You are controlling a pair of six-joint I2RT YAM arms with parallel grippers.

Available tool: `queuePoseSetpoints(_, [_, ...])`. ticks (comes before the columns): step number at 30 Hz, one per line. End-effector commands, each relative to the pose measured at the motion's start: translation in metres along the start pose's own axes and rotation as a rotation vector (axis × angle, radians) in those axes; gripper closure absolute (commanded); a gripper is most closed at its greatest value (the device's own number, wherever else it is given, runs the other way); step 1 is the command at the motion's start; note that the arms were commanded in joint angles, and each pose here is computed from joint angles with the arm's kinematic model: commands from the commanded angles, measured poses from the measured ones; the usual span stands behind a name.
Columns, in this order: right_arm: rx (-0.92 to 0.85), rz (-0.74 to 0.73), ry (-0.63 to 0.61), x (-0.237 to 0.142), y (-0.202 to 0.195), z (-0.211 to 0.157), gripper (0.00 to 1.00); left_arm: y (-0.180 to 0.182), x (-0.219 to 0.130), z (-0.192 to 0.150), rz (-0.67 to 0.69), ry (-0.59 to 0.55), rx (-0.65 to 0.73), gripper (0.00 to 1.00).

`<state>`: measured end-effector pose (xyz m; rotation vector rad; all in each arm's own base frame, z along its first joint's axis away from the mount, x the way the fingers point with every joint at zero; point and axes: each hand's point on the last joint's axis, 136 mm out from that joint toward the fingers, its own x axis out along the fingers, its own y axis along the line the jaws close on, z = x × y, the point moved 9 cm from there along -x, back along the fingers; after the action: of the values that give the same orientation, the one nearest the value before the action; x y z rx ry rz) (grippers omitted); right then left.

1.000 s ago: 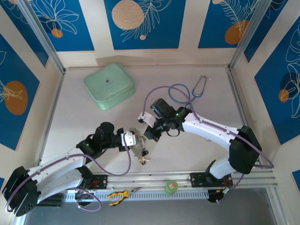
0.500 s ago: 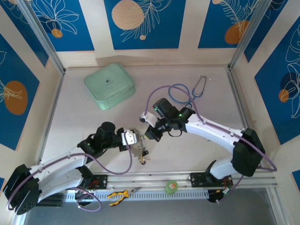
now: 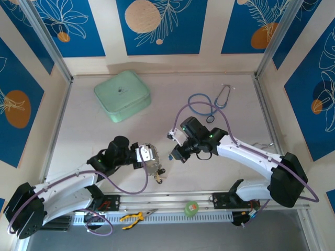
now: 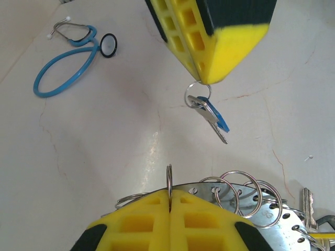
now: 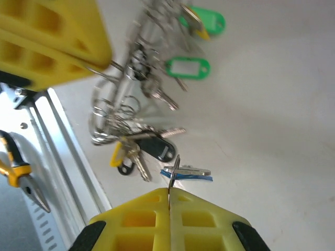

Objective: Put the keys on the keyring

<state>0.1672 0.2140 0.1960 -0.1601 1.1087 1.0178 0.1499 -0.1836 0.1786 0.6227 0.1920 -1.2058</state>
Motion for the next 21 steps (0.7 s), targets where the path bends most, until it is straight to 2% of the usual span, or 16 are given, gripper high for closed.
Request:
queuePoseSetpoints(1, [0.147,-0.057,0.030,0.011,-0.012,-0.008,1.00,0.003,-0.002,0.009,0.015,-0.026,0.004,1.00])
queuePoseSetpoints(9, [0.245,-0.107,0.091,0.037,-0.037,-0.011,1.00,0.002,-0.002,0.009,0.013,-0.023,0.009,1.00])
queuePoseSetpoints(21, [0.315,-0.092,0.110,0.056,-0.059,-0.003,1.00,0.002,-0.002,0.008,0.013,-0.027,-0.001,1.00])
